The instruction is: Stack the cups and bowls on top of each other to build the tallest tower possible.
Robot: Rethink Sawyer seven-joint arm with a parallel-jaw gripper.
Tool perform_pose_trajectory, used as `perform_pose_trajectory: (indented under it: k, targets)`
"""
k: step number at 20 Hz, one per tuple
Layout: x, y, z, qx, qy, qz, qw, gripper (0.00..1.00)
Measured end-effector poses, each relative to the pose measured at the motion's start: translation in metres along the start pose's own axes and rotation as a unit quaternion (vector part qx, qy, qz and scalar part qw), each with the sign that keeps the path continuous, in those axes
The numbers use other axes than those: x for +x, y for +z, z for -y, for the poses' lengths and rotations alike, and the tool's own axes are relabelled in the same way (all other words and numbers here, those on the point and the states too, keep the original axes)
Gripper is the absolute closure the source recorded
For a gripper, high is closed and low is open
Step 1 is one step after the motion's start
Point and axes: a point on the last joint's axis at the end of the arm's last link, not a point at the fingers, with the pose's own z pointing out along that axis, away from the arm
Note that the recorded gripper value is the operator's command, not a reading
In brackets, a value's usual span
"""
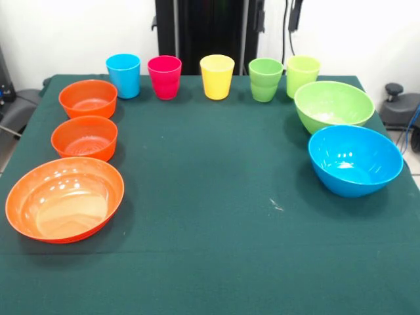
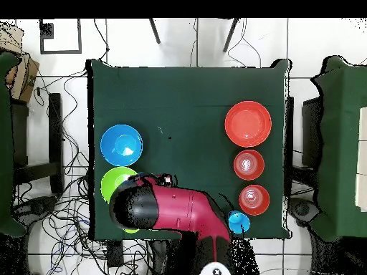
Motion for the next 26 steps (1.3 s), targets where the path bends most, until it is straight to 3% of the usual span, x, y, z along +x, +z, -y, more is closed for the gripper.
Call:
perform_pose_trajectory:
  k: [6,14,21,26]
  targets:
    - [-0.003,0.025,0.0,0.0,0.0,0.0,1.0,0.0]
    - [-0.002,0.041,0.0,0.001,0.0,0.004,1.0,0.0]
    - [-0.003,0.04,0.001,0.002,0.0,0.007,1.0,0.0]
    - [-0.003,0.027,0.001,0.004,0.0,0.019,0.9998,0.0]
